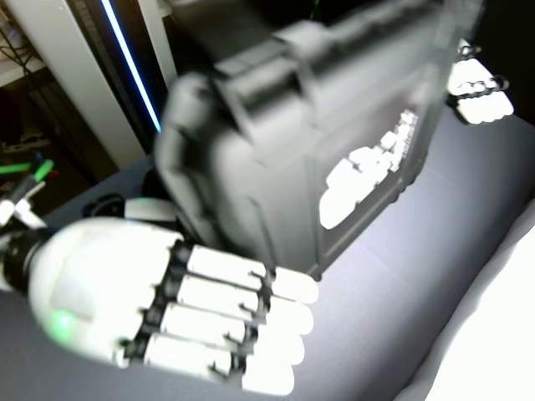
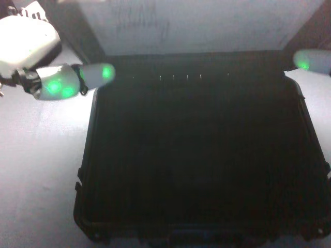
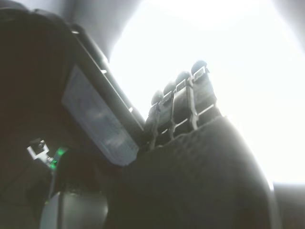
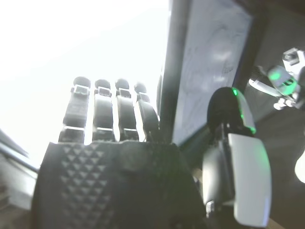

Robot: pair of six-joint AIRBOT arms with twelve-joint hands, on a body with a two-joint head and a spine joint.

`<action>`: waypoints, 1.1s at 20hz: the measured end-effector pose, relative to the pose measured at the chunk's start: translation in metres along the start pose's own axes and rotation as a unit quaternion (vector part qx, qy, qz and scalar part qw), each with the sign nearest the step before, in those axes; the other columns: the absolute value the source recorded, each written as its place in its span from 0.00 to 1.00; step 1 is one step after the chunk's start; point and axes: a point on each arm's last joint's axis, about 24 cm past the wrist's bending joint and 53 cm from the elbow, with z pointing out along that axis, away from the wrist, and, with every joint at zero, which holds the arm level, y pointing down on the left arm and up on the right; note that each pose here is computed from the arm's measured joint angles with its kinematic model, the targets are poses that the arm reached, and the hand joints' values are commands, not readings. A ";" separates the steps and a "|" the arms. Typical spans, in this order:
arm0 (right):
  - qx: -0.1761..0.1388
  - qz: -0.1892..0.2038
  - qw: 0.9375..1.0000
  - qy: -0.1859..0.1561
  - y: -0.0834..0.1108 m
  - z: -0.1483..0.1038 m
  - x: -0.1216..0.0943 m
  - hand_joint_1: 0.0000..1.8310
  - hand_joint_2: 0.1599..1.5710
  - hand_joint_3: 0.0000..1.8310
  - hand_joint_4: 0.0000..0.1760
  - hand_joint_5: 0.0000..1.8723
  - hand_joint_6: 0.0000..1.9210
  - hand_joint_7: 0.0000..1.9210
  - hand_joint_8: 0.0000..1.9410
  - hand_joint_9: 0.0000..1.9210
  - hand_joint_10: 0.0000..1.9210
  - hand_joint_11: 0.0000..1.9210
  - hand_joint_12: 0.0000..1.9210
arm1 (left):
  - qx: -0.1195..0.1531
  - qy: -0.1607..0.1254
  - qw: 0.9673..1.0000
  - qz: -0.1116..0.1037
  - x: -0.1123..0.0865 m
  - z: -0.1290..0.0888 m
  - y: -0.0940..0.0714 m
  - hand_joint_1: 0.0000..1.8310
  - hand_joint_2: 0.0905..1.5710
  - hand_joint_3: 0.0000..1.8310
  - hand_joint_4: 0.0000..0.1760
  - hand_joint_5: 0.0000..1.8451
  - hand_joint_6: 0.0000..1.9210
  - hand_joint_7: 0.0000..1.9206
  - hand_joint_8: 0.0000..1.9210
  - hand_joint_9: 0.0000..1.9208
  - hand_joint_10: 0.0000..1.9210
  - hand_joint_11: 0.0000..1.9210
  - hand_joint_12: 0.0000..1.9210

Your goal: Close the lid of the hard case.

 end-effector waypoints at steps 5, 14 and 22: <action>-0.012 0.006 1.000 0.024 0.007 -0.021 0.017 0.19 0.70 0.00 0.00 0.07 0.00 0.07 0.00 0.03 0.00 0.02 0.04 | 0.014 0.013 1.000 0.011 0.007 -0.020 -0.009 0.00 0.72 0.00 0.00 0.00 0.00 0.00 0.00 0.00 0.00 0.00 0.00; 0.011 -0.001 0.998 0.060 0.001 -0.053 0.029 0.17 0.71 0.00 0.00 0.05 0.00 0.06 0.00 0.03 0.00 0.01 0.04 | 0.015 0.038 0.999 0.013 0.013 -0.060 -0.013 0.00 0.74 0.00 0.00 0.01 0.00 0.00 0.00 0.01 0.00 0.01 0.00; 0.039 0.013 0.996 0.081 -0.007 -0.089 0.044 0.20 0.71 0.00 0.00 0.06 0.00 0.04 0.00 0.02 0.00 0.02 0.03 | -0.016 0.068 0.997 0.031 0.015 -0.104 -0.003 0.00 0.76 0.00 0.00 0.00 0.00 0.00 0.00 0.00 0.00 0.00 0.00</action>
